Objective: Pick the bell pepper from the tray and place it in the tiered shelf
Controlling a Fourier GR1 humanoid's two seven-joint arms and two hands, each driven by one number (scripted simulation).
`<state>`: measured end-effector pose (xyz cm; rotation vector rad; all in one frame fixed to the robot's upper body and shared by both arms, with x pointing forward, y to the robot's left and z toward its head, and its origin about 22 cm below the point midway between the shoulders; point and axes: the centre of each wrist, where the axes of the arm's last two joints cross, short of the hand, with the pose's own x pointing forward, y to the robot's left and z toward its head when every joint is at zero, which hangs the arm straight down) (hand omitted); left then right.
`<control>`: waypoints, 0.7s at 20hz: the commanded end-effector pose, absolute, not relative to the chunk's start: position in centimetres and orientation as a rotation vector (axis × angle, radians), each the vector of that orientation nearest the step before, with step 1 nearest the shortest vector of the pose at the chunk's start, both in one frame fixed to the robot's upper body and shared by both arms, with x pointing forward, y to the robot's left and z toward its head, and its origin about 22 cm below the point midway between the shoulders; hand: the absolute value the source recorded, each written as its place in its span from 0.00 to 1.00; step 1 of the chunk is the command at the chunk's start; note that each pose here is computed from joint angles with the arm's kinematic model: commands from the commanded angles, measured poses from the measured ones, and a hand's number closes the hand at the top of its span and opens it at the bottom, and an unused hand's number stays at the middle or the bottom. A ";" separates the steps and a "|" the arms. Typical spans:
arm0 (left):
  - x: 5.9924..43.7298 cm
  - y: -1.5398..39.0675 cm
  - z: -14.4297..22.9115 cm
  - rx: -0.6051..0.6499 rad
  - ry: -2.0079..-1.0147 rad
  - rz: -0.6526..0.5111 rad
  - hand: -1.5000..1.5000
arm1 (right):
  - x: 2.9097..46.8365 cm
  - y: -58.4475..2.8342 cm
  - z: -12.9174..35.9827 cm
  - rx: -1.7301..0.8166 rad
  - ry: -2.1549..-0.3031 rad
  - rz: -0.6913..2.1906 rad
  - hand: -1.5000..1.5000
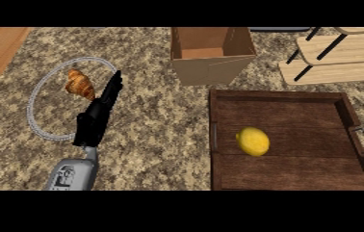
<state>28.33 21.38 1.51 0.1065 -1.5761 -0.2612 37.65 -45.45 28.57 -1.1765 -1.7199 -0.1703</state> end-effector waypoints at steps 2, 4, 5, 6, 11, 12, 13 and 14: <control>27.7 21.9 1.2 0.117 -1.584 -0.284 0.50 | 36.4 -46.2 32.0 -1.093 -1.787 -0.305 0.00; 28.6 22.5 1.5 0.112 -1.567 -0.249 0.50 | 35.8 -47.2 30.8 -1.045 -1.806 -0.426 0.00; 28.1 22.4 1.0 0.102 -1.568 -0.264 0.50 | 35.4 -47.8 31.7 -1.005 -1.829 -0.501 0.00; 28.5 22.9 1.5 0.109 -1.567 -0.268 0.50 | 34.8 -47.4 34.6 -1.003 -1.834 -0.537 0.00; 27.8 22.3 1.1 0.104 -1.566 -0.241 0.50 | 29.5 -53.8 34.7 -1.066 -1.765 -0.676 0.00; 27.8 22.8 1.2 0.104 -1.563 -0.261 0.50 | 28.0 -53.7 37.7 -1.065 -1.702 -0.695 0.00; 29.2 21.3 3.2 0.101 -1.590 -0.263 0.50 | 27.5 -54.9 37.2 -1.058 -1.679 -0.716 0.00; 27.4 22.2 0.4 0.115 -1.555 -0.246 0.50 | 25.5 -56.2 37.6 -1.063 -1.648 -0.705 0.00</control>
